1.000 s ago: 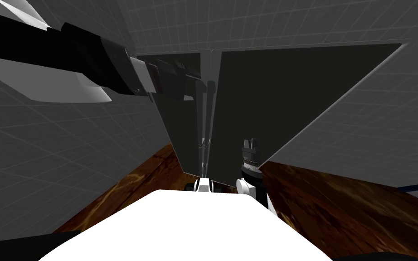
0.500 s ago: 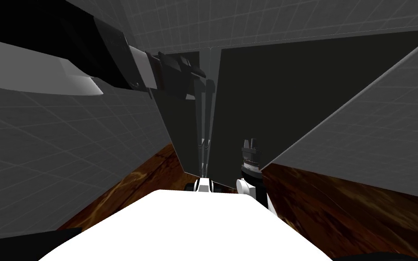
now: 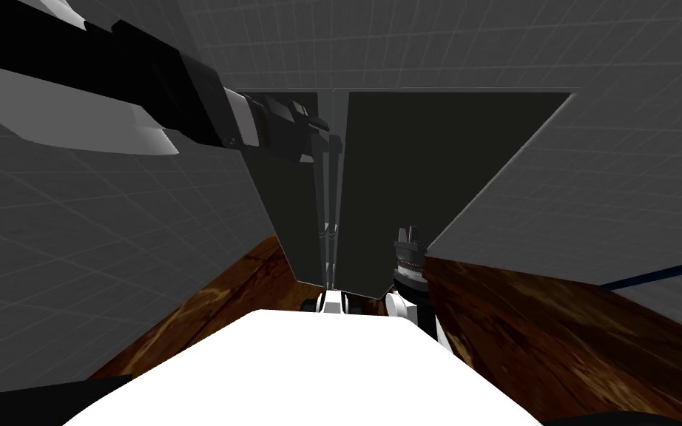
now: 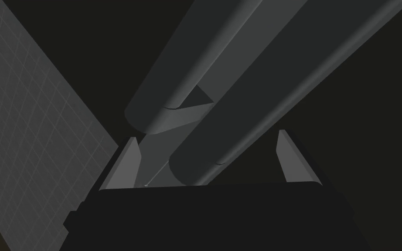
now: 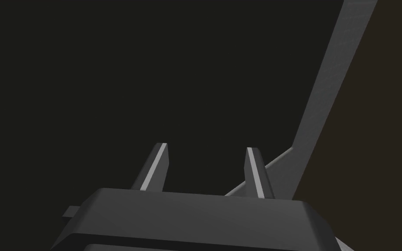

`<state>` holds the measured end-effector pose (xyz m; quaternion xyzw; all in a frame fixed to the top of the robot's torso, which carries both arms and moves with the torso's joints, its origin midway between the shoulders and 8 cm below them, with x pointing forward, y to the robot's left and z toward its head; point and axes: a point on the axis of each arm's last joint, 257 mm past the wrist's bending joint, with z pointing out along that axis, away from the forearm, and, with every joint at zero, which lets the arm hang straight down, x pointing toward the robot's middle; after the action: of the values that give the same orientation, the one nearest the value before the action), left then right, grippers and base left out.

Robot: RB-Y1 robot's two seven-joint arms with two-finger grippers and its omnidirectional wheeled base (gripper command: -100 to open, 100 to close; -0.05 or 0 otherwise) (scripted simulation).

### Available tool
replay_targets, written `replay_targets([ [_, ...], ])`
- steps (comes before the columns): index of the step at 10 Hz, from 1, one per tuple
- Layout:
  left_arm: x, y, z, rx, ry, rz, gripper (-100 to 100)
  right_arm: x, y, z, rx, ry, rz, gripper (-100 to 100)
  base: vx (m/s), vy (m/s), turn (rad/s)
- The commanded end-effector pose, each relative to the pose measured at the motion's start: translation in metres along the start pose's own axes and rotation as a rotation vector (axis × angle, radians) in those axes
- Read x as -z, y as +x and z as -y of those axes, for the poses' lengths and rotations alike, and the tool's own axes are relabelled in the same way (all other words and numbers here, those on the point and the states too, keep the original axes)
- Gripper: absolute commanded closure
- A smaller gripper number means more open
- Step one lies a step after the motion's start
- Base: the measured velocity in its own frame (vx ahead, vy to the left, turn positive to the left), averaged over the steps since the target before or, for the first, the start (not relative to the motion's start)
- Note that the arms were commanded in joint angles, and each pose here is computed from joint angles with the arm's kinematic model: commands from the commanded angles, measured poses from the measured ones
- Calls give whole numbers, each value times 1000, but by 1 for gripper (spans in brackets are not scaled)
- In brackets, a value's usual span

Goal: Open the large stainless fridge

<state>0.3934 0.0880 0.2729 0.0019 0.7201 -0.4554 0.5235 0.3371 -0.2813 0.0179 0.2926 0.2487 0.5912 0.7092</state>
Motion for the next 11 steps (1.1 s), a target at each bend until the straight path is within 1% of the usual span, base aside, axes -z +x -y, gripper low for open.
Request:
replay_targets([
  [1,-1,-22,-16,5,-33,34,-100,0,0,0,0,0,0,0,-76,1,-117],
  [2,-1,-37,-31,8,-61,60,-100,0,0,0,0,0,0,0,-79,-4,-212],
  [3,-1,-47,-48,10,-90,76,-100,0,0,0,0,0,0,0,-136,-13,-310],
  [4,-1,-52,-48,10,-90,86,-100,0,0,0,0,0,0,0,-105,-7,-214],
  [5,-1,-52,-48,10,-90,86,-100,0,0,0,0,0,0,0,-41,-1,-16],
  [6,1,-66,-65,11,-121,111,-100,0,0,0,0,0,0,0,-60,-11,-249],
  [7,3,-78,-82,11,-152,132,-100,0,0,0,0,0,0,0,-130,-27,-414],
  [8,3,-80,-82,10,-152,136,-100,0,0,0,0,0,0,0,-106,-15,-124],
  [9,6,-94,-99,9,-184,159,-100,0,0,0,0,0,0,0,-85,-25,-230],
  [11,15,-118,-134,2,-251,203,-100,0,0,0,0,0,0,0,-153,-39,-387],
])
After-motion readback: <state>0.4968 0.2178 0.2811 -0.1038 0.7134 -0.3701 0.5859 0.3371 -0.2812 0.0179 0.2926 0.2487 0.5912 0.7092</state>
